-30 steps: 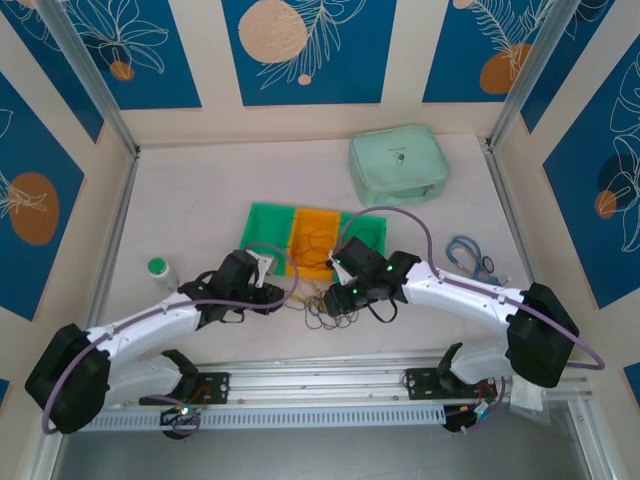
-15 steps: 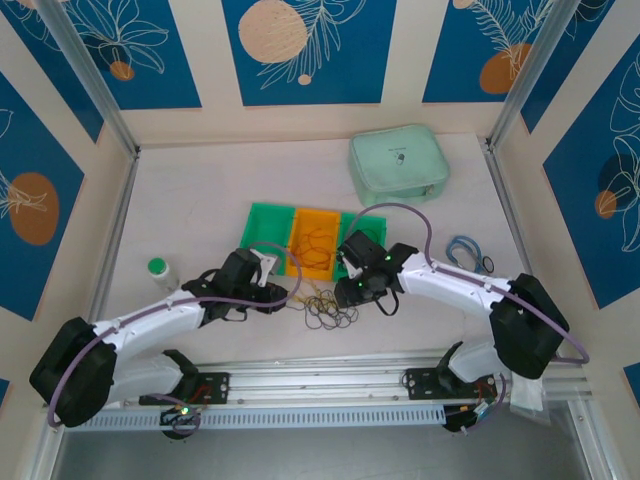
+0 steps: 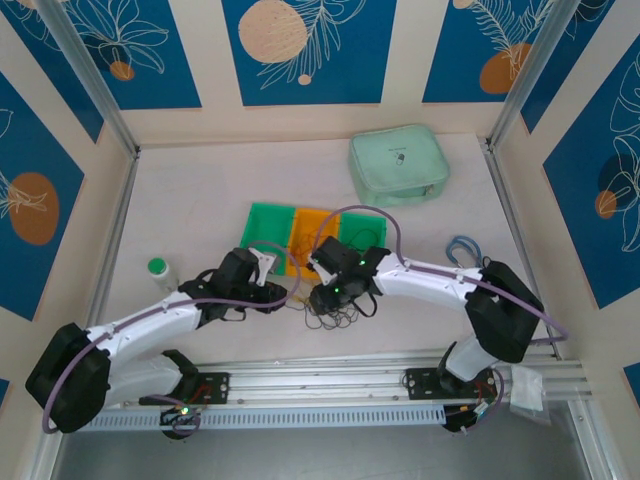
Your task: Untangle the cables
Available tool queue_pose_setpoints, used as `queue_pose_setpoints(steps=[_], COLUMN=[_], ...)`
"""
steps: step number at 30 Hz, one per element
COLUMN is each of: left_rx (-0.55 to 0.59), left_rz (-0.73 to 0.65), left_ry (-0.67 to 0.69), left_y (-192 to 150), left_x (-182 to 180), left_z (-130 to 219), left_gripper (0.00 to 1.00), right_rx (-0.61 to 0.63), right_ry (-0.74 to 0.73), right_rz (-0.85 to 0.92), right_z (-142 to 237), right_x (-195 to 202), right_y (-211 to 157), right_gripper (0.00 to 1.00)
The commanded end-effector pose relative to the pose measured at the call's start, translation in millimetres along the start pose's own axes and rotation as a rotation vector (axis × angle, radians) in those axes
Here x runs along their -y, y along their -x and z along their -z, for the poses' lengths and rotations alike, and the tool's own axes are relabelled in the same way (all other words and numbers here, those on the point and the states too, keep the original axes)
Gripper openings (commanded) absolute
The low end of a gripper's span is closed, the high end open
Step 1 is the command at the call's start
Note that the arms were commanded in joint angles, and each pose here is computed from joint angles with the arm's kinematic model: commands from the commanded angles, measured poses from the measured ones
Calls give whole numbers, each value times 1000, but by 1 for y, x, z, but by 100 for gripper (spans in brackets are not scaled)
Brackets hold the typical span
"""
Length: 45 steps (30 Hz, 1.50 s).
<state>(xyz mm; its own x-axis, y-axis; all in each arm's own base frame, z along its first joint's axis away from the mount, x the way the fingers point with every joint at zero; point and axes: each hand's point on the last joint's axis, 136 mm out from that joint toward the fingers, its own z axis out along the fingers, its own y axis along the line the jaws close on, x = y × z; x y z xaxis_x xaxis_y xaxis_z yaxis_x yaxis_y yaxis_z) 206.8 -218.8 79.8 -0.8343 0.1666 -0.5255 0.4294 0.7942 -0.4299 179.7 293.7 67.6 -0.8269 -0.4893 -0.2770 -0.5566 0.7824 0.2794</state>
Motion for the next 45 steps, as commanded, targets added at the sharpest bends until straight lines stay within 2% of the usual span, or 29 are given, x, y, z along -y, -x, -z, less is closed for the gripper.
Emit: queue_pose_setpoints(steps=[1,9,18,26,30,38,41,45], left_rx=[28,32,35,34,42,89,107,150], left_rz=[-17,-20,-24,-20,-23,-36,-39,-50], left_ry=[-7,5,12,13,11,12,13,-16], left_y=[10,4,1,0,2,13,16,22], left_x=[4,1,-2,-2,-1,2,2,9], left_z=[10,15,18,17,19,28,30,37], left_gripper=[30,30,30,30,30,30,31,32], right_rx=[13,5,-46,-18,69,343,398,448], right_ry=[-69,-190,-198,-186,-158,56,127,186], right_rz=[73,132,131,149,169,201,212,215], right_z=[-4,-12,-22,-13,16,134,166,191], right_x=[-2,9,13,6,-4,-48,-61,-70], right_y=[9,19,10,14,25,49,48,48], right_gripper=[37,35,31,6,0,0,0,0])
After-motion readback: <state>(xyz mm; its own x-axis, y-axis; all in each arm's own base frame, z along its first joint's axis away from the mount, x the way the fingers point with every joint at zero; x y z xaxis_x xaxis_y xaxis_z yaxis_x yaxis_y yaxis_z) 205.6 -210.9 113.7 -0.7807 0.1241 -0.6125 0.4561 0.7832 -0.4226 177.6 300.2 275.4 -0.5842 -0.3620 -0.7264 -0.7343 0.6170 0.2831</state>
